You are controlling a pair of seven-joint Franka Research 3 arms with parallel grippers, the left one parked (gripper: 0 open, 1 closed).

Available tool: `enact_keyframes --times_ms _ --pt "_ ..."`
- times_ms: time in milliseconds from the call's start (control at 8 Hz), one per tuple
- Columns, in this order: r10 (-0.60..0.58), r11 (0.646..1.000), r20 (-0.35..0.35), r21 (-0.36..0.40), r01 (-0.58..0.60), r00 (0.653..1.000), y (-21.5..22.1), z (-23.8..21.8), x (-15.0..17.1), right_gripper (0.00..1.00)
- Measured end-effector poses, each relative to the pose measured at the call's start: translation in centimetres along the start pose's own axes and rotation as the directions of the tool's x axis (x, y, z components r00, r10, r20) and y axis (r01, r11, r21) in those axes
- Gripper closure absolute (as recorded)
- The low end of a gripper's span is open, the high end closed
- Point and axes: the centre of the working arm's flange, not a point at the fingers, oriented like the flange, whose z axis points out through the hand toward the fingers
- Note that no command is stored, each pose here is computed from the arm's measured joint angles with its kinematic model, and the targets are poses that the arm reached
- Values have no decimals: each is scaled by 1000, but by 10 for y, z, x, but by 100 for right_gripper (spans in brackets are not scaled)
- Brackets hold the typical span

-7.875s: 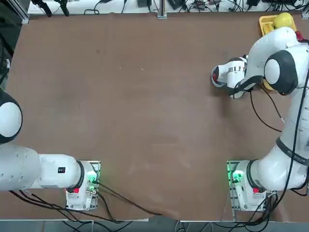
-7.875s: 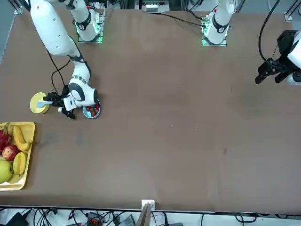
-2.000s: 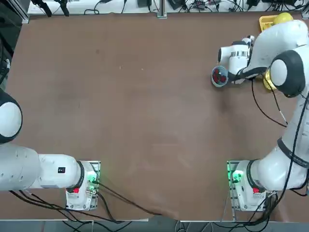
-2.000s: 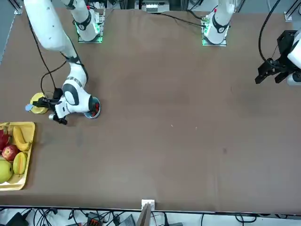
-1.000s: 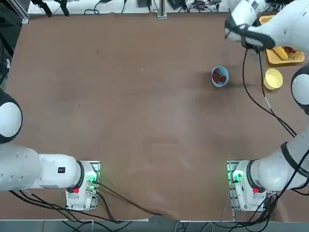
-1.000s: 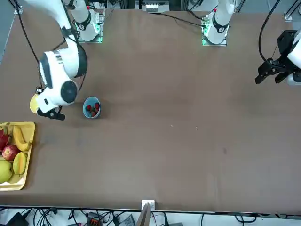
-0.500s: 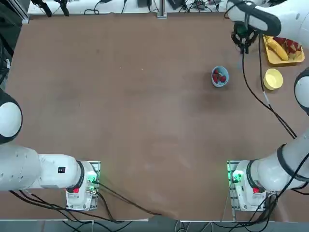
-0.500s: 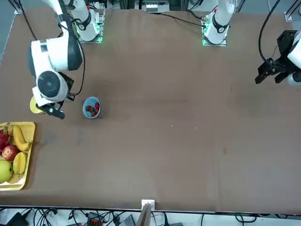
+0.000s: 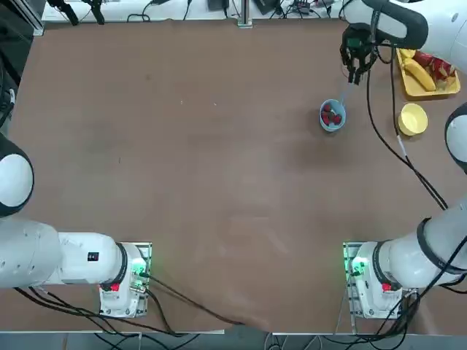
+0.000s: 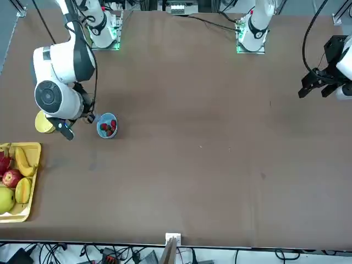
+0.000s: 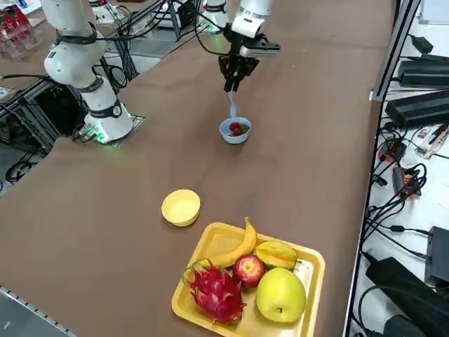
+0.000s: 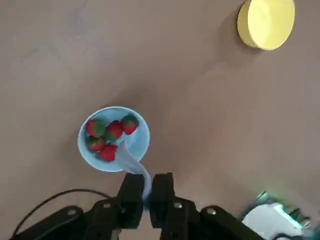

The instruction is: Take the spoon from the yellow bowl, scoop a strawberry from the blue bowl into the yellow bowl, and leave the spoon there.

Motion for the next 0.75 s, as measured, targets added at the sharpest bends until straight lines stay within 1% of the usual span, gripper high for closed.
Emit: enact_keyframes --times_ms 375,750 --pt "142 988 24 52 -143 990 -7 20 -4 89" --pt "236 962 89 115 -246 968 1 33 -4 89"
